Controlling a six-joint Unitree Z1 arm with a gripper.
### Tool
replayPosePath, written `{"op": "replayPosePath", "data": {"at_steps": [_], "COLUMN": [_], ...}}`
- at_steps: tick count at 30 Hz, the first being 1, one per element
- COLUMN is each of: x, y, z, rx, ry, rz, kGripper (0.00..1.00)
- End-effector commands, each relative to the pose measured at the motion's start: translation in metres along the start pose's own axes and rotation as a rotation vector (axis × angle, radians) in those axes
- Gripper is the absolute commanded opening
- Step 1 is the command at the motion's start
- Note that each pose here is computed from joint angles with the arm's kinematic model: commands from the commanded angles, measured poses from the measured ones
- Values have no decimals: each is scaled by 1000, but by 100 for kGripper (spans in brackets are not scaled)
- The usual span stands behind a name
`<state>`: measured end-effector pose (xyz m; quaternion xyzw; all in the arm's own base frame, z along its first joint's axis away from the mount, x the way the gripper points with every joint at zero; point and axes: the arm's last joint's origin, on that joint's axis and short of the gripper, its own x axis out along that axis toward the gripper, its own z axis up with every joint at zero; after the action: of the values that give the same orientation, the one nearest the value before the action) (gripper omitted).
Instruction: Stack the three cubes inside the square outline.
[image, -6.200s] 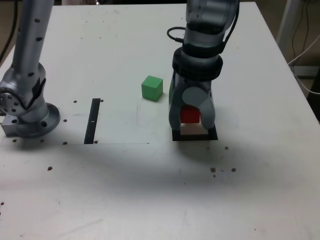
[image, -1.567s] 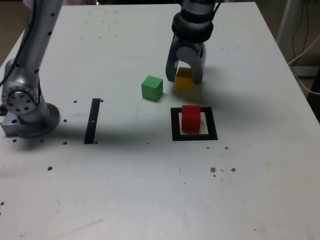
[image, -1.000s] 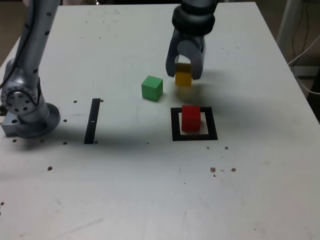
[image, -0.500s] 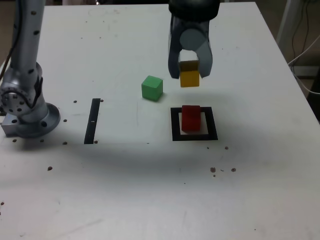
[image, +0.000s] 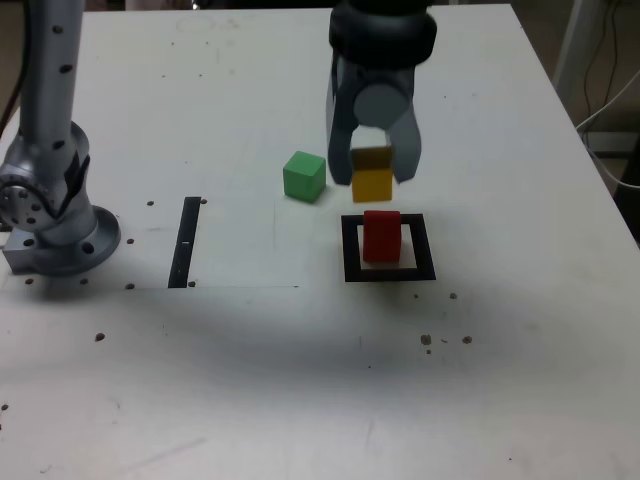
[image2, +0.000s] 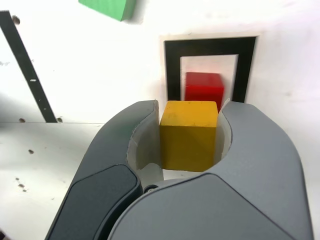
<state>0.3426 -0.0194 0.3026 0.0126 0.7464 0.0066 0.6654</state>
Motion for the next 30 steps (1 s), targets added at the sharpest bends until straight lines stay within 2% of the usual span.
{"op": "replayPosePath", "data": {"at_steps": [1, 10, 20, 22, 27, 28, 30], "x": [7, 21, 29, 31, 38, 39, 40], "y": [-1, -4, -5, -5, -6, -6, -5], "z": [5, 18, 27, 28, 29, 29, 28], "rx": [2, 11, 19, 23, 39, 40, 39], "ry": [19, 45, 35, 35, 45, 48, 53], "rz": [-3, -13, -15, -17, -29, -30, -30], "kGripper": [29, 29, 30, 40, 84, 89, 92]}}
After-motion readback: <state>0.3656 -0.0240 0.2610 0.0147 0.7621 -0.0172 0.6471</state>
